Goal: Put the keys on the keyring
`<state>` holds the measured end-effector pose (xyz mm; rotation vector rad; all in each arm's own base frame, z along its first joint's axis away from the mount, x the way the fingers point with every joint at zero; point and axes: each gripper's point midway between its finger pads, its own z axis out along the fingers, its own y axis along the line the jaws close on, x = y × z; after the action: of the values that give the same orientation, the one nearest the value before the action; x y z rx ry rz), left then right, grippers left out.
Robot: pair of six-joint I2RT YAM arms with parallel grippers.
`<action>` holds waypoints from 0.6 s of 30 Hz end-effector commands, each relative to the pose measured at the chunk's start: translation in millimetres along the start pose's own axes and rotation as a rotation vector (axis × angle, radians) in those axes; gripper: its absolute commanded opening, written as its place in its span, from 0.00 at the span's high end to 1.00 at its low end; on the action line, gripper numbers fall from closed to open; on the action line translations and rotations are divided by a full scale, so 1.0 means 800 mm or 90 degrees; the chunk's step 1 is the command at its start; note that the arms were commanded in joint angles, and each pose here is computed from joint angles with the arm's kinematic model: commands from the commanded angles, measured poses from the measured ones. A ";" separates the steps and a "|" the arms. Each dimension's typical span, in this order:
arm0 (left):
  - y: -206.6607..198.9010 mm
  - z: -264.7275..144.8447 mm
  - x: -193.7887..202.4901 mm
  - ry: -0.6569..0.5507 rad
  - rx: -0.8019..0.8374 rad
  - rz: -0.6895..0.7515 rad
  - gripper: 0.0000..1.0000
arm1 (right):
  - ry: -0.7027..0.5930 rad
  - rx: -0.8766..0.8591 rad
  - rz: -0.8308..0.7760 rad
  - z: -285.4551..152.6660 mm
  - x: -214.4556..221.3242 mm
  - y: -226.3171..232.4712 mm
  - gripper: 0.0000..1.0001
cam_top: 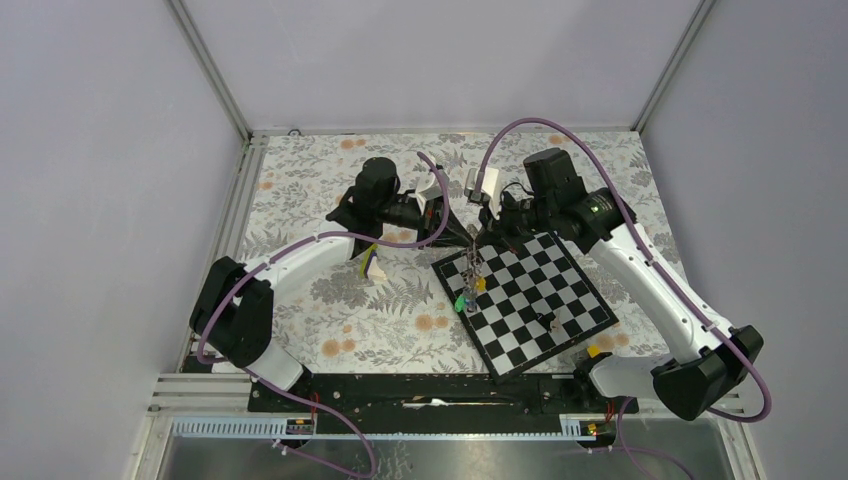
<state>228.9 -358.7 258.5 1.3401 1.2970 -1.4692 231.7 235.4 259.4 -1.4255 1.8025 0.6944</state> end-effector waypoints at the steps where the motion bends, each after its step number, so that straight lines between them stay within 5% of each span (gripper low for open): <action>1: -0.010 0.000 -0.032 -0.016 0.020 0.063 0.87 | -0.040 -0.009 -0.021 -0.003 -0.027 0.004 1.00; 18: -0.017 -0.001 -0.040 -0.026 0.029 0.064 0.74 | -0.027 -0.021 -0.008 0.005 -0.014 0.007 1.00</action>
<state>228.2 -358.4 258.5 1.3428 1.3031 -1.4737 230.9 236.8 258.1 -1.4266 1.8061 0.7054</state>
